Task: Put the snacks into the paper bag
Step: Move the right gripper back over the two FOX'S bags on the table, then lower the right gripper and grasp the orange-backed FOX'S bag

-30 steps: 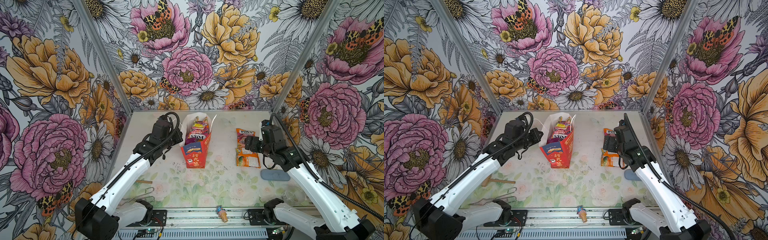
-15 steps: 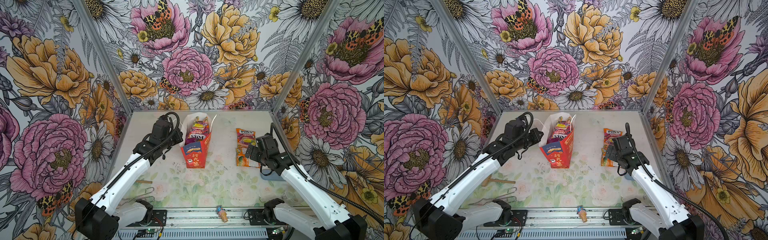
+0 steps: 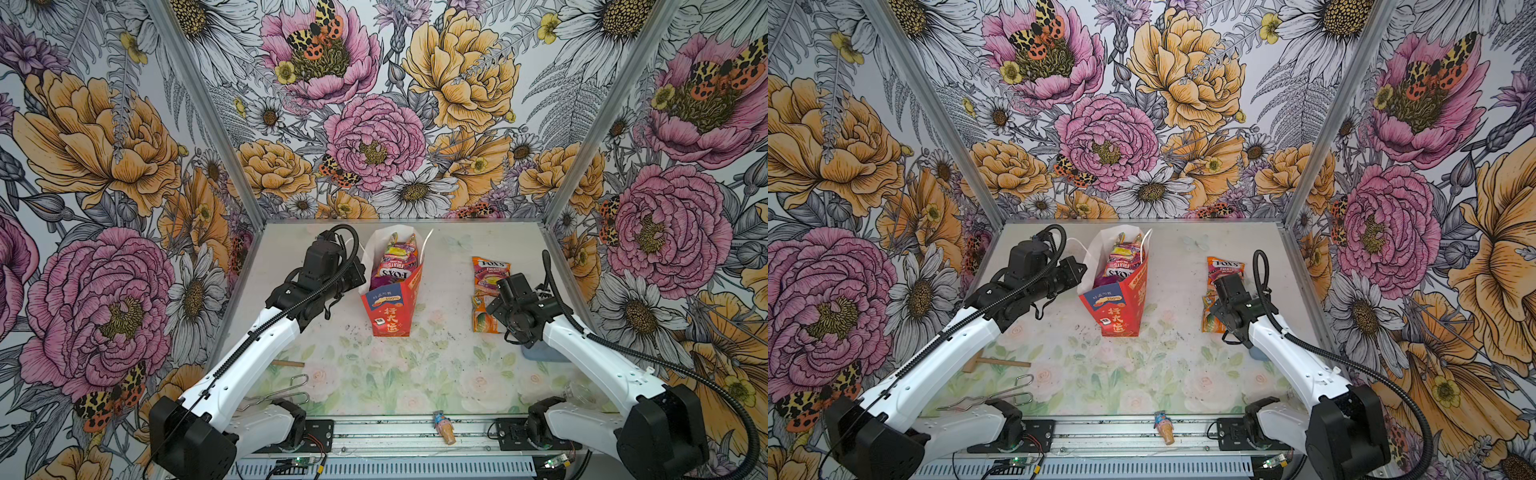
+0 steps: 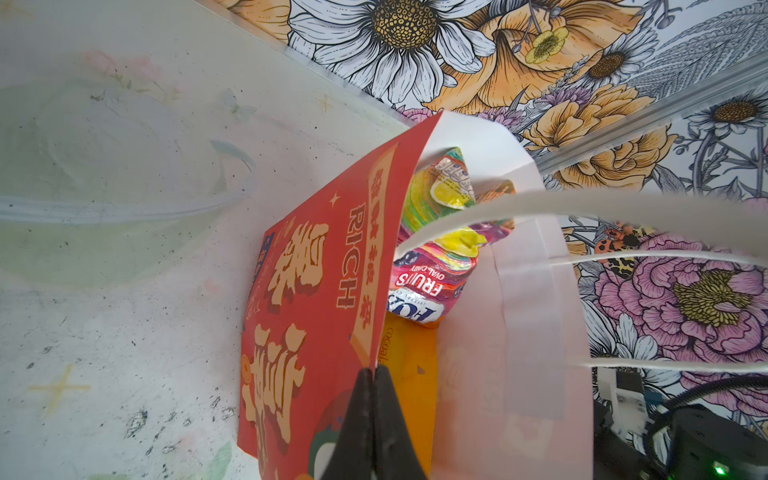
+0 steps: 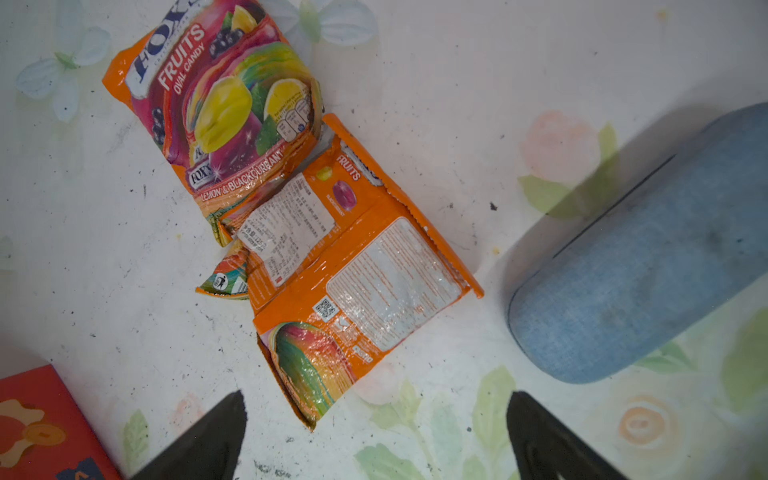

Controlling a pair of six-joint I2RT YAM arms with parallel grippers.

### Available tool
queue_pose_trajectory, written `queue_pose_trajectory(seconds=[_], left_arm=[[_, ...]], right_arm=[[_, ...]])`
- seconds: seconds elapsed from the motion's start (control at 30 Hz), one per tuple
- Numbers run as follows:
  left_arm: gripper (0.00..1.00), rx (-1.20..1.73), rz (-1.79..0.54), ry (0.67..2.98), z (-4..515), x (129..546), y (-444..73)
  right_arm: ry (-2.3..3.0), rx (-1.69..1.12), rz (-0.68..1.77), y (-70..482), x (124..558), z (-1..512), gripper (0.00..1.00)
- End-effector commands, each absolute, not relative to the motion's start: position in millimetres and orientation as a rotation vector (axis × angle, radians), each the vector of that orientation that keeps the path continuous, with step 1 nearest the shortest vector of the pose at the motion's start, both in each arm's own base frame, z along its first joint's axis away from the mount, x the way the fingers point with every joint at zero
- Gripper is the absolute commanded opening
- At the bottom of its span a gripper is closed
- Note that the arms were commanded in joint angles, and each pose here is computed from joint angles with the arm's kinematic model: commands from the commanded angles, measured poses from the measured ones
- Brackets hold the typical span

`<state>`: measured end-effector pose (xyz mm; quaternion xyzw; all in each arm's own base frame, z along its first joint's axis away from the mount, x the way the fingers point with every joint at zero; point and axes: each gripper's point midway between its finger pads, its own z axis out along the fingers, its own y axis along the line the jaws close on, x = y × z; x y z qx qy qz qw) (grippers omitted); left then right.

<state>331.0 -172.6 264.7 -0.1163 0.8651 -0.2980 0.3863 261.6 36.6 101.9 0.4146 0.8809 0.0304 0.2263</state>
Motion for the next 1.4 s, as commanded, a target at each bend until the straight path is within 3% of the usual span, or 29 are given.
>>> queue_pose_trajectory(seconds=[0.0, 0.33, 1.37], left_arm=[[0.0, -0.299, -0.764, 2.206, 264.5, 325.3, -171.1], [0.0, -0.302, -0.759, 2.207, 263.4, 325.7, -170.7], [0.0, -0.307, -0.749, 2.209, 262.2, 327.0, -169.6]], right_arm=[[2.329, 1.322, 0.204, 43.8, 270.5, 97.4, 1.0], [2.042, 1.591, 0.445, 45.7, 276.0, 88.4, 1.0], [1.96, 1.905, 0.471, 42.0, 281.7, 33.1, 1.0]])
